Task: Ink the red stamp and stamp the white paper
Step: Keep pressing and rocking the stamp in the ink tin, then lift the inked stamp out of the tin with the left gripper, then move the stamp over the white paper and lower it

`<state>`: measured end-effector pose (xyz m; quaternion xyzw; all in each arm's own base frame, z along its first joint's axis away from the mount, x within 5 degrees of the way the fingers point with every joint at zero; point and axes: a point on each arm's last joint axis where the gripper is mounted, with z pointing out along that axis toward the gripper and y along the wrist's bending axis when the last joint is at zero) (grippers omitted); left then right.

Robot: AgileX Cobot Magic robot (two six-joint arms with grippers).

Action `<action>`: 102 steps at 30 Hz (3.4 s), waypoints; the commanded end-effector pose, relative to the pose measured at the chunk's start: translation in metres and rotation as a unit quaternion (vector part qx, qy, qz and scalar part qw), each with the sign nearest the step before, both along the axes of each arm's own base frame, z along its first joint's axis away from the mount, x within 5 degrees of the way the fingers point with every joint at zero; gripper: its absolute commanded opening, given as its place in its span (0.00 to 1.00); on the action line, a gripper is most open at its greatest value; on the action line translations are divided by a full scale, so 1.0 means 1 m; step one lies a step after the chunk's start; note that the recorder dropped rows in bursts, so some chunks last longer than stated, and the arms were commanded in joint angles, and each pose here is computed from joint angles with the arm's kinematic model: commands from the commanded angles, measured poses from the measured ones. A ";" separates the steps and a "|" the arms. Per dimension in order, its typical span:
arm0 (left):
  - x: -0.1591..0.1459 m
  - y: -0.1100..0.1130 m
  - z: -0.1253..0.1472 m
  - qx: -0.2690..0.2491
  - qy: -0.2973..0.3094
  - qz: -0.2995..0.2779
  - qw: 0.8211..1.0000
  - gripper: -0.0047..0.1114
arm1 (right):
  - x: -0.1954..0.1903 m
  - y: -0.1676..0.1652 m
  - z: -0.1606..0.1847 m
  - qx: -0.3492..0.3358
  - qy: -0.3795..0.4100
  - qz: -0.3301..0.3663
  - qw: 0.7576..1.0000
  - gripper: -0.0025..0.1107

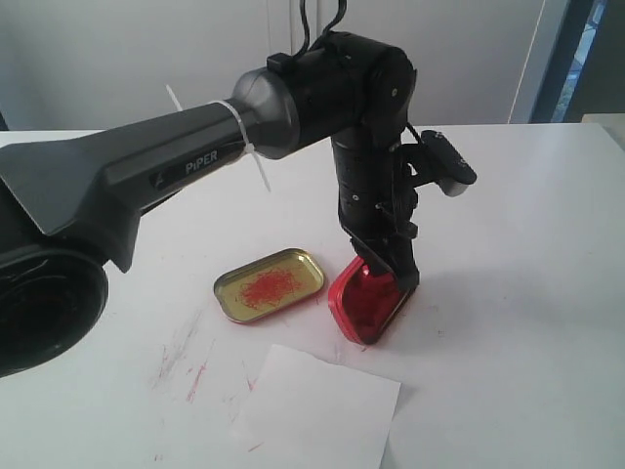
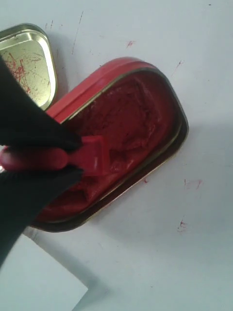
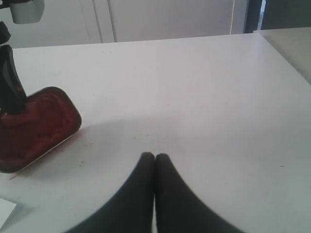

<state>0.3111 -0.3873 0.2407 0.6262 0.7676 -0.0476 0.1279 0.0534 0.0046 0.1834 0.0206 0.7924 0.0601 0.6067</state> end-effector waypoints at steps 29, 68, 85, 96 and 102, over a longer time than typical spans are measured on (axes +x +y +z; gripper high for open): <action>-0.012 0.008 0.021 0.006 0.026 -0.004 1.000 0.04 | 0.000 0.000 -0.001 -0.003 -0.004 -0.002 1.000 0.02; -0.106 0.112 0.006 -0.061 0.035 0.028 0.997 0.04 | 0.000 0.000 -0.001 -0.003 -0.004 -0.002 1.000 0.02; -0.099 0.091 -0.051 -0.073 0.096 0.065 0.991 0.04 | 0.000 0.000 -0.001 -0.003 -0.004 -0.002 1.000 0.02; -0.094 0.092 -0.051 -0.068 0.064 0.058 0.994 0.04 | 0.000 0.000 -0.001 -0.003 -0.004 -0.002 1.000 0.02; -0.094 0.092 -0.052 -0.064 0.063 0.060 0.994 0.04 | 0.000 0.000 -0.001 -0.003 -0.004 -0.002 1.000 0.02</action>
